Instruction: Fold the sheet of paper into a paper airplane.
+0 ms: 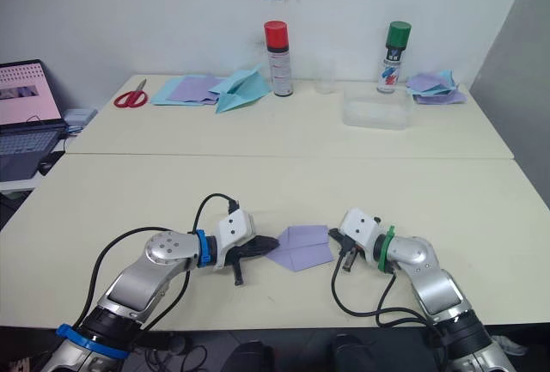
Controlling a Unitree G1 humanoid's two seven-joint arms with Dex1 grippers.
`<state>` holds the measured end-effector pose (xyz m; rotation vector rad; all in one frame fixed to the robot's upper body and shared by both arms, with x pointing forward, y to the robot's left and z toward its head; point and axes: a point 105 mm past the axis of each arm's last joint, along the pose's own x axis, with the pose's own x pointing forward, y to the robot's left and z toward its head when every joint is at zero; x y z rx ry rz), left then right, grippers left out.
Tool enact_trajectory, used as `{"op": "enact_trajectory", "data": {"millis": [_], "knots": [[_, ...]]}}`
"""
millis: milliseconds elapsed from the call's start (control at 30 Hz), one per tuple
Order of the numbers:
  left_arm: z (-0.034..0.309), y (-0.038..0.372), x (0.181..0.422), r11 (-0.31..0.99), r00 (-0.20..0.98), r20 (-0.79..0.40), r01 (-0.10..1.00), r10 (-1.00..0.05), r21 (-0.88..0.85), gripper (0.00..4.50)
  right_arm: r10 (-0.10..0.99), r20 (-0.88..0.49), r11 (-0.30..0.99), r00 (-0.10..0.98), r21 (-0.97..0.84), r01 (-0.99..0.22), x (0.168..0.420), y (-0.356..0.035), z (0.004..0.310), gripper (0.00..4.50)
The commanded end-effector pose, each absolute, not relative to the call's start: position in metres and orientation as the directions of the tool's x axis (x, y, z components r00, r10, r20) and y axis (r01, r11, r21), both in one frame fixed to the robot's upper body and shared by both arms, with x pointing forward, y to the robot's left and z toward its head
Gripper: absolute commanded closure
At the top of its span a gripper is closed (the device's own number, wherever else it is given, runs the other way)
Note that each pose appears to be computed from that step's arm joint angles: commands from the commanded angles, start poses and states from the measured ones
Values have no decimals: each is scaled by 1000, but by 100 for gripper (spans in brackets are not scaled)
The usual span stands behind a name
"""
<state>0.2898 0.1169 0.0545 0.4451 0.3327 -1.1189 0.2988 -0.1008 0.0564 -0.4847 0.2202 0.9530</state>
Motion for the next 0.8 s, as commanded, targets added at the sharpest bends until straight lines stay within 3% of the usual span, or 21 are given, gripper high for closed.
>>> {"op": "enact_trajectory", "data": {"millis": [33, 200, 267, 433, 500, 567, 667, 800], "knots": [[25, 132, 285, 407, 395, -566, 906, -723, 113, 450, 795, -250, 481, 553, -296, -825, 294, -89, 85, 445], [26, 133, 285, 407, 397, -564, 906, -724, 116, 450, 875, -40, 449, 483, -306, -839, 288, -57, 122, 445], [27, 133, 286, 406, 398, -563, 906, -724, 117, 450, 879, -40, 437, 475, -330, -837, 288, -50, 121, 445], [28, 134, 286, 409, 401, -563, 905, -722, 119, 450, 818, -46, 511, 574, -400, -760, 305, -60, 117, 445], [27, 135, 285, 409, 400, -565, 905, -722, 118, 450, 835, -38, 495, 550, -387, -778, 302, -57, 119, 445], [27, 136, 284, 409, 399, -566, 905, -721, 117, 450, 858, -60, 456, 511, -370, -809, 296, -53, 115, 445], [27, 134, 284, 409, 398, -562, 905, -725, 115, 450, 867, -206, 375, 454, -333, -865, 288, -42, 79, 445], [34, 130, 287, 414, 403, -540, 904, -739, 108, 450, 824, -315, 387, 471, -295, -874, 294, -39, 52, 445]]}}
